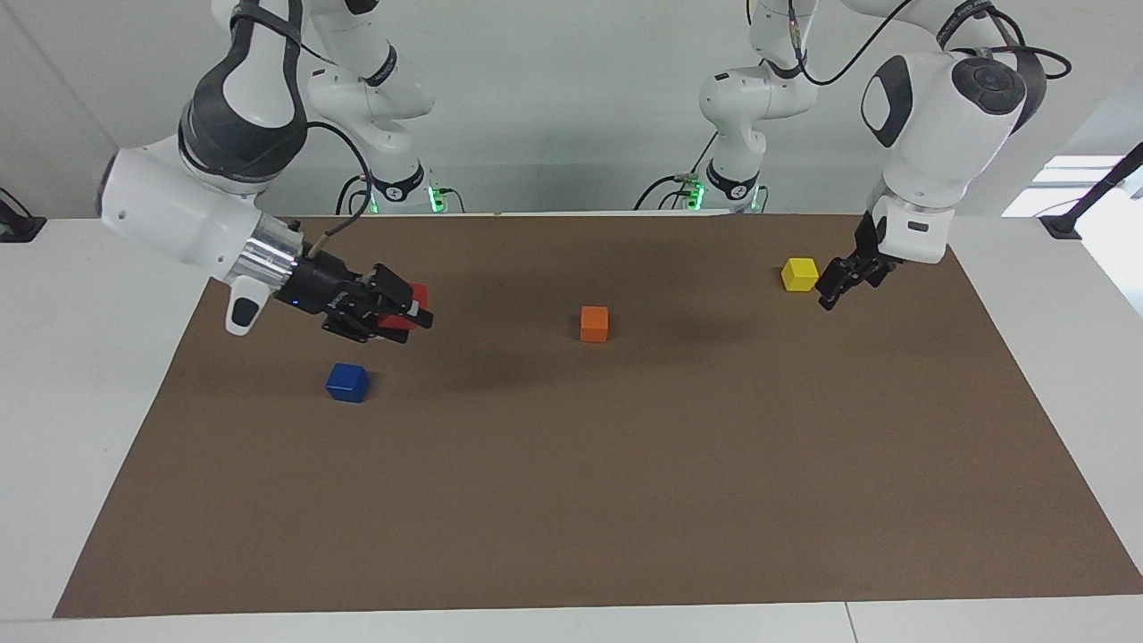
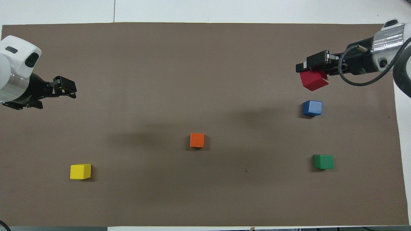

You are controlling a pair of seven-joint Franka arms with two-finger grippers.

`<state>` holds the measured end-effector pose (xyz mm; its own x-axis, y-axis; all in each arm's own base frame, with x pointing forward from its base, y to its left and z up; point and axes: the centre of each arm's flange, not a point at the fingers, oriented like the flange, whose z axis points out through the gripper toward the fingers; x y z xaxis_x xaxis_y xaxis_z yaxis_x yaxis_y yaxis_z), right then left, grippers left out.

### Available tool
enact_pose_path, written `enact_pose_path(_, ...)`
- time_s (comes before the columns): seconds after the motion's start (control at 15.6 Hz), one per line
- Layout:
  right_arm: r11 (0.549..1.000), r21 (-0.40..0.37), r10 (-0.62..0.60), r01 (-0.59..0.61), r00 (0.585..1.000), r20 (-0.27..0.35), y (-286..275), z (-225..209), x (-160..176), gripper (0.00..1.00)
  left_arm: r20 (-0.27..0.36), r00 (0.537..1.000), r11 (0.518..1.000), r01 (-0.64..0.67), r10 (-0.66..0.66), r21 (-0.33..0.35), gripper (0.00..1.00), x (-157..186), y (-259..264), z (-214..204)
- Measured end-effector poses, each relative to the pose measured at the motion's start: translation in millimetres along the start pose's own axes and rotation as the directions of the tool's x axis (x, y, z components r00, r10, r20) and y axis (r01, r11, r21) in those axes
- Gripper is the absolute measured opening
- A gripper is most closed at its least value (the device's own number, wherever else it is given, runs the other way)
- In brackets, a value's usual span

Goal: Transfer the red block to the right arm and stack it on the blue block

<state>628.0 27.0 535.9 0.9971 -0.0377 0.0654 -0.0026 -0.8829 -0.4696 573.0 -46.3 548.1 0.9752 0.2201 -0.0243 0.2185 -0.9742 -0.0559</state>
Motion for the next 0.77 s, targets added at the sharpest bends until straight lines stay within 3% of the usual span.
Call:
enact_pose_path(0.19, 0.980, -0.197, 0.011, -0.013, 1.000, -0.011, 8.4, -16.5, -2.5, 0.55, 0.035, 0.999, 0.999, -0.033, 0.032, 0.009, 1.00, -0.8, 5.0, 11.7)
enact_pose_path(0.38, 0.926, -0.377, 0.010, -0.019, 1.000, -0.027, 2.9, -17.2, -4.4, 0.55, 0.059, 0.997, 0.998, -0.053, 0.052, 0.017, 1.00, -7.4, 12.2, 21.8)
enact_pose_path(0.77, 0.866, -0.500, -0.099, 0.033, 0.990, -0.105, 11.3, 31.6, 2.2, 0.55, 0.055, 0.995, 0.996, -0.088, 0.087, 0.023, 1.00, -21.3, 14.4, 8.1)
